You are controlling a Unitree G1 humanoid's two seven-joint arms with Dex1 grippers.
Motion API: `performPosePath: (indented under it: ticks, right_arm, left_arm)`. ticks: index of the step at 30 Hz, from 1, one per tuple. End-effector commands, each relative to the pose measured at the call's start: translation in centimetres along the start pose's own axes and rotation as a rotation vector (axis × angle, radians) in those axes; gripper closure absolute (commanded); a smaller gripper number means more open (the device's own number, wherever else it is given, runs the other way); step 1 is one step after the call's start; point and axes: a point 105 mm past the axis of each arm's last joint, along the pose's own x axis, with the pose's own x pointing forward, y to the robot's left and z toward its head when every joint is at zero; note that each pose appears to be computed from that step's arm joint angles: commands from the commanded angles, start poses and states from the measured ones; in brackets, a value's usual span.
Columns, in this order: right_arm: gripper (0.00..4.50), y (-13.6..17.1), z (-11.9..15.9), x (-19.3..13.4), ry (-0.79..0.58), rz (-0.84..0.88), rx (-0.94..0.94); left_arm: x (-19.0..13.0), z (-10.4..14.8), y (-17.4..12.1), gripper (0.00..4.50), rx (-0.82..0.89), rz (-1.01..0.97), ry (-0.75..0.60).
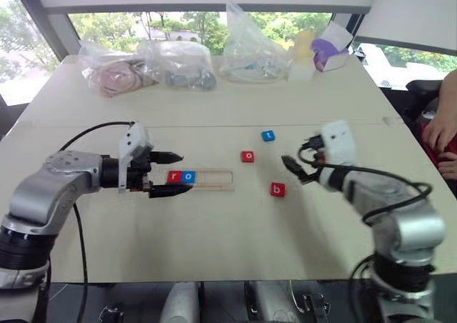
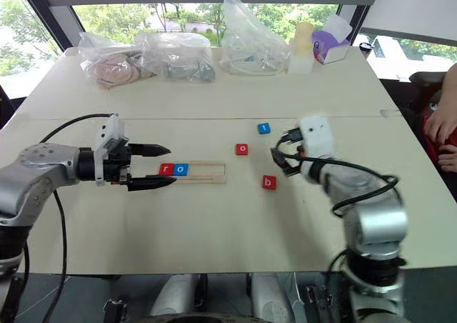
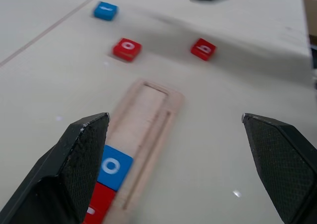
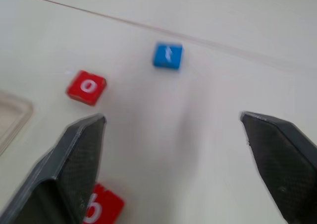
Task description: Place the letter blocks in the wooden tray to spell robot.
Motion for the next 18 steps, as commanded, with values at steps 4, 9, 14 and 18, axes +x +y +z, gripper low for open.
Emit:
performPosePath:
  ticks: [4,9,14,18]
  right_arm:
    - [0.03,0.3,-3.7,-2.2,0.05,0.455,-0.373]
    - [0.03,0.2,-6.3,-1.3,0.084,0.572,-0.491]
    - [0.03,0.7,-7.9,0.6,0.081,0.619,-0.481]
    - [0.03,0.7,-8.8,1.8,0.086,0.629,-0.449]
  left_arm:
    - [-0.9,0.8,-1.8,0.0,0.102,-0.133,0.097]
    - [-1.6,1.1,-1.5,0.0,0.111,-0.121,0.115]
    - [-1.9,0.4,-1.6,0.0,0.112,-0.108,0.131]
    - [-2.0,0.2,-2.0,0.0,0.105,-0.103,0.133]
